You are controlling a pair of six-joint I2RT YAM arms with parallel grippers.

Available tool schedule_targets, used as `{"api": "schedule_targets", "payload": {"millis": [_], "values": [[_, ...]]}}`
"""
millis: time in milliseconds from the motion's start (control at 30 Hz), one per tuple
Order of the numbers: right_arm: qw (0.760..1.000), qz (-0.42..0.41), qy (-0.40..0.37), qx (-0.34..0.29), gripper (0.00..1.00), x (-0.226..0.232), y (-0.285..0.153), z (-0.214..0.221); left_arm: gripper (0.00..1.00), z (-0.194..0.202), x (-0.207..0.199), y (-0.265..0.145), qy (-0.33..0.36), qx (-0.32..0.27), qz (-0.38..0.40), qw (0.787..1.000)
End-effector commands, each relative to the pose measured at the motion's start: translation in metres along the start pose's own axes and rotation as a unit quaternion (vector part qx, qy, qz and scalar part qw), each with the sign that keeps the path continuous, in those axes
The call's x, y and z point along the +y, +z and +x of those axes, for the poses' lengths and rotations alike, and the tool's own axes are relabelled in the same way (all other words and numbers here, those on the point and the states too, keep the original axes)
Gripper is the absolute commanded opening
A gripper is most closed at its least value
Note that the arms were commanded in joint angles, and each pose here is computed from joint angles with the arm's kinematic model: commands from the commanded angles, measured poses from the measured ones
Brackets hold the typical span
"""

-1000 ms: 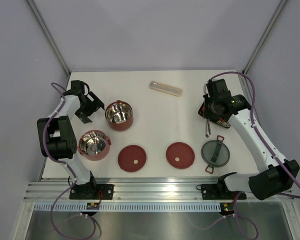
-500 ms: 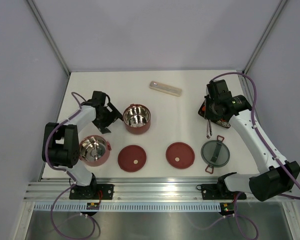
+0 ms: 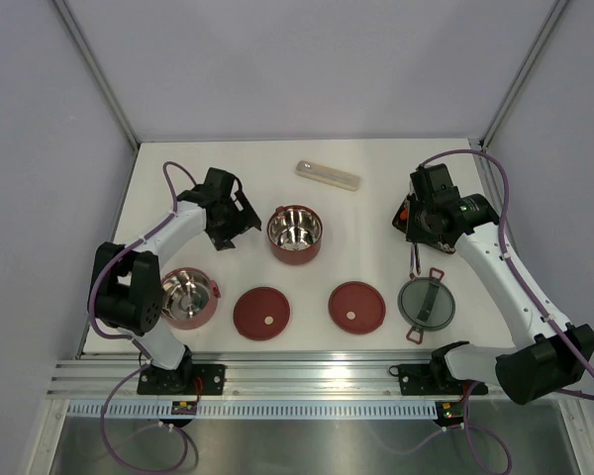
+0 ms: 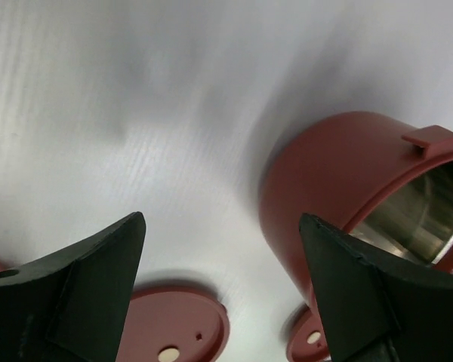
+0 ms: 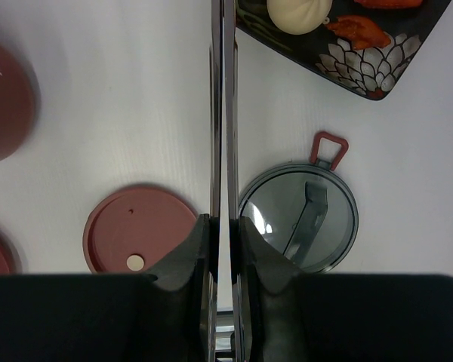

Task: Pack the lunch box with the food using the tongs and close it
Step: Move the packing box to the center of the board.

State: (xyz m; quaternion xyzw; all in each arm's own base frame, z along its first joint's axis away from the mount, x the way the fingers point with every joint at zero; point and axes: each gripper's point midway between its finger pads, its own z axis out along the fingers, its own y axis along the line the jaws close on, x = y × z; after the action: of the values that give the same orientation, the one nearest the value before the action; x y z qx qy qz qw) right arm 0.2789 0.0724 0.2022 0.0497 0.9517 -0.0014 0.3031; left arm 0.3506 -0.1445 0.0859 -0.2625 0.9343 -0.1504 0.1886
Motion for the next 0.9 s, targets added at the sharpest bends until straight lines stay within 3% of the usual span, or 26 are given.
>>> {"api": "schedule_targets", "payload": {"millis": [0,133,233,400,867], "values": [[0.999,-0.003,0.015,-0.03,0.15,-0.003,-0.011,-0.011,0.85,-0.019,0.025,-0.023,0.068,-0.053,-0.063,0.994],[0.999,-0.007,0.016,-0.03,0.15,-0.001,-0.011,-0.01,0.74,-0.019,0.055,-0.027,0.12,-0.05,-0.127,0.983],[0.999,-0.012,0.017,-0.026,0.15,0.002,-0.008,-0.01,0.7,-0.004,0.055,-0.022,0.141,-0.017,-0.114,0.983],[0.999,-0.017,0.017,-0.026,0.15,0.004,-0.007,-0.01,0.64,0.022,0.021,-0.009,0.177,0.011,-0.052,0.983],[1.0,-0.01,0.021,-0.014,0.15,-0.001,-0.005,0.002,0.66,0.071,-0.114,0.013,0.243,0.073,0.092,0.963]]}}
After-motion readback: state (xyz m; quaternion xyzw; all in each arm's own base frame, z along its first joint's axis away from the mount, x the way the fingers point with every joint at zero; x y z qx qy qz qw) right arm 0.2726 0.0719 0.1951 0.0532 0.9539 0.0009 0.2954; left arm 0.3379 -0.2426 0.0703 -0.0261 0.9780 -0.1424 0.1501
